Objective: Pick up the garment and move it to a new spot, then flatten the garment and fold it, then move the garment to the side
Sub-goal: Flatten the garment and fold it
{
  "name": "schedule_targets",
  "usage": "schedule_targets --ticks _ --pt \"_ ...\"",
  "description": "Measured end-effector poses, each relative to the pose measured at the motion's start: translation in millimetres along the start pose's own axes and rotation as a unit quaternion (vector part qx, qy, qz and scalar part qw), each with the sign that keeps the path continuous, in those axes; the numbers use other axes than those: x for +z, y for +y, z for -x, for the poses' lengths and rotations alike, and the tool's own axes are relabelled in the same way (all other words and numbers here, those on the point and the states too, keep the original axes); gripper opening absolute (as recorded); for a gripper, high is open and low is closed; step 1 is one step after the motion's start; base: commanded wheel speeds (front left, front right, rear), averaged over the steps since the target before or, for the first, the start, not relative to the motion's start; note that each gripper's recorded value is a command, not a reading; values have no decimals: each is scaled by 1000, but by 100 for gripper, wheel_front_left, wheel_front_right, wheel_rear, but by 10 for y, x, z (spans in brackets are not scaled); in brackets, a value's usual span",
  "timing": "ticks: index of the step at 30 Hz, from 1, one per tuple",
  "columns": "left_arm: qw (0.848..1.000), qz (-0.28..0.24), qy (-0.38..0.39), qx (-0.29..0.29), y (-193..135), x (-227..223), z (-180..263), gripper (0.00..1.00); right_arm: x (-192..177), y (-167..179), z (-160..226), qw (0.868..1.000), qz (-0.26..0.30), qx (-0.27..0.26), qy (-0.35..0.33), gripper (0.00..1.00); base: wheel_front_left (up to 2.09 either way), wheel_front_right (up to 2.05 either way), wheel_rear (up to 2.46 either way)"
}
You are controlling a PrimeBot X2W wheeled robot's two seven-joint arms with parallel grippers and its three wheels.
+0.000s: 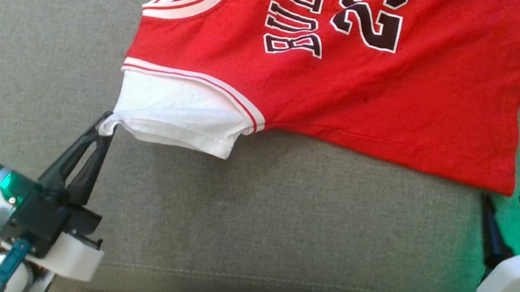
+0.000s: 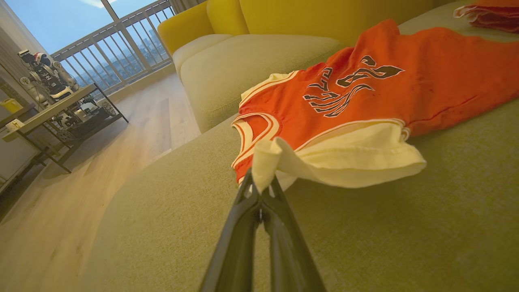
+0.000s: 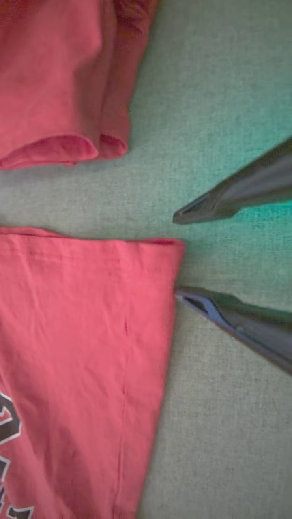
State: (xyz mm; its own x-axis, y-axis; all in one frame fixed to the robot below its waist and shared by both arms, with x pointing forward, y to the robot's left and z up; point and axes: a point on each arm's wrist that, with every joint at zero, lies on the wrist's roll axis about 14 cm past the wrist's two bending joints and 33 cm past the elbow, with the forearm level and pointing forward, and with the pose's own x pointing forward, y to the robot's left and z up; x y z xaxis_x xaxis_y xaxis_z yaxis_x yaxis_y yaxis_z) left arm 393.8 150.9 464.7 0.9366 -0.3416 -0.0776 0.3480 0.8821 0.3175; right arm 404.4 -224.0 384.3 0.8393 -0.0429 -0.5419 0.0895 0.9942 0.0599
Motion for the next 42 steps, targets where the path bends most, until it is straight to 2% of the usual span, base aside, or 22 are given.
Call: schedule_targets --ticks 3,9,16,21,22,24,27,30,31,32,35,38,39,40,41,42 --pt "1000 1 5 4 -13 -45 -11 0 -68 -9 61 1000 3 -1 18 100 0 0 0" --pt "1000 2 18 20 50 -133 -13 0 61 -134 86 1000 -27 -13 -7 100 0 0 0" --pt "999 -5 25 22 88 -198 -25 0 253 63 -238 998 -44 13 -33 100 0 0 0" --pt "999 -3 26 22 74 -196 -4 0 203 233 -400 999 -30 30 -22 100 0 0 0" --pt "999 -1 26 22 68 -193 -1 0 171 240 -416 999 -27 30 -17 96 0 0 0" --pt "999 1 25 21 62 -182 9 0 151 246 -443 999 -17 27 -14 93 0 0 0" --pt "999 -2 24 23 70 -168 21 0 179 242 -457 999 -11 25 -18 94 0 0 0" --pt "999 -1 22 26 83 -154 18 0 197 227 -448 999 -9 22 -24 75 0 0 0" --pt "999 -3 20 25 85 -146 16 0 200 223 -440 999 -9 22 -24 55 0 0 0" --pt "1000 -4 19 24 85 -139 14 0 204 221 -432 999 -8 22 -25 48 0 0 0" --pt "1000 -4 16 26 94 -117 10 0 232 222 -396 999 -7 22 -31 43 0 0 0" --pt "1000 -2 11 26 92 -89 4 0 185 214 -339 999 -5 23 -26 24 0 0 0" --pt "1000 -1 10 27 91 -81 3 0 162 207 -319 999 -5 22 -24 26 0 0 0" --pt "1000 -1 9 27 91 -71 2 0 145 197 -301 1000 -4 21 -22 38 0 0 0" --pt "1000 -1 7 28 90 -61 2 0 138 190 -282 1000 -4 20 -22 42 0 0 0" --pt "1000 -3 6 28 91 -52 2 0 138 182 -268 1000 -3 19 -22 39 0 0 0"
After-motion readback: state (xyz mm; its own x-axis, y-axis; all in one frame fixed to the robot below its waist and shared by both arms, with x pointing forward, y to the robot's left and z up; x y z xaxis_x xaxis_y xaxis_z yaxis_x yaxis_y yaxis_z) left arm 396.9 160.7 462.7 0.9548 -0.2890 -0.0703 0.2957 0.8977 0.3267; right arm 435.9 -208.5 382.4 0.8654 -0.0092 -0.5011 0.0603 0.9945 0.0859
